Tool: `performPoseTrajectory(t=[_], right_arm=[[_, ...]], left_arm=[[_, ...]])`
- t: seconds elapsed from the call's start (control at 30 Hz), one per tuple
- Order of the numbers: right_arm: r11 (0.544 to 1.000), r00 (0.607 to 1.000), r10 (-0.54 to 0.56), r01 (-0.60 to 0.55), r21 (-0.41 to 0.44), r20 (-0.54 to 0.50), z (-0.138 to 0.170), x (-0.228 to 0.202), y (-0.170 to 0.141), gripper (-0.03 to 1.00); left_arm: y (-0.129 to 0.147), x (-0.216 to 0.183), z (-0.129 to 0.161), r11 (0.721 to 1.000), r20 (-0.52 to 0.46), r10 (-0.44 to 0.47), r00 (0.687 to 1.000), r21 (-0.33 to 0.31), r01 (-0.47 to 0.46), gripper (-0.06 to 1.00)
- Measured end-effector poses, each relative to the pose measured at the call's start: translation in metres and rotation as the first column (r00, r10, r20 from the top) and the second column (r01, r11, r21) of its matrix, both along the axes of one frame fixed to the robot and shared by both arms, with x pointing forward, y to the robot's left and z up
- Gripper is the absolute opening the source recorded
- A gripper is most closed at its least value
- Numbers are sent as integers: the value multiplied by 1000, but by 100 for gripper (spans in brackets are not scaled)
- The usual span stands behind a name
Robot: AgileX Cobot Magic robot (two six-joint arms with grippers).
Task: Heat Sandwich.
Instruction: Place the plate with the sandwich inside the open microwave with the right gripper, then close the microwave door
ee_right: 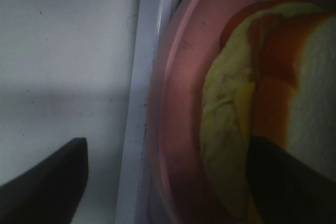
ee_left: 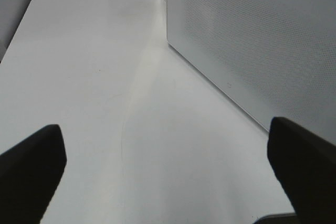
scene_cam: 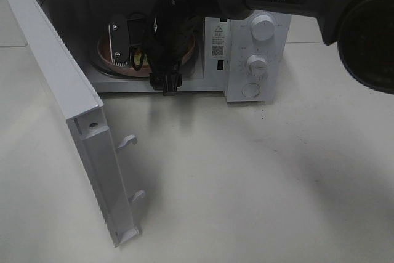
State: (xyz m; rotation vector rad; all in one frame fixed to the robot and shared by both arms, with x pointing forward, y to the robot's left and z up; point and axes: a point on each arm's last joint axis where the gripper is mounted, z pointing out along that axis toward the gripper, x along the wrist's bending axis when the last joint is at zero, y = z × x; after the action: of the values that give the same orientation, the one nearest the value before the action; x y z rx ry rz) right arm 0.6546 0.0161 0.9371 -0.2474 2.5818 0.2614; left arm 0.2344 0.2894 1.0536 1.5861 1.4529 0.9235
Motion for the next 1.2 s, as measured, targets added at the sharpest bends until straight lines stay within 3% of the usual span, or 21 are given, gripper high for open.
performPoseTrajectory(t=[0.8, 1.2], right_arm=[[999, 999, 4, -6, 44, 39, 21, -43, -33, 78], [991, 996, -94, 94, 100, -4, 35, -71, -54, 78]], left_arm=[[0, 0, 0, 1000, 0, 0, 1000, 0, 0, 99], [0, 0, 0, 1000, 0, 0, 1000, 0, 0, 99]])
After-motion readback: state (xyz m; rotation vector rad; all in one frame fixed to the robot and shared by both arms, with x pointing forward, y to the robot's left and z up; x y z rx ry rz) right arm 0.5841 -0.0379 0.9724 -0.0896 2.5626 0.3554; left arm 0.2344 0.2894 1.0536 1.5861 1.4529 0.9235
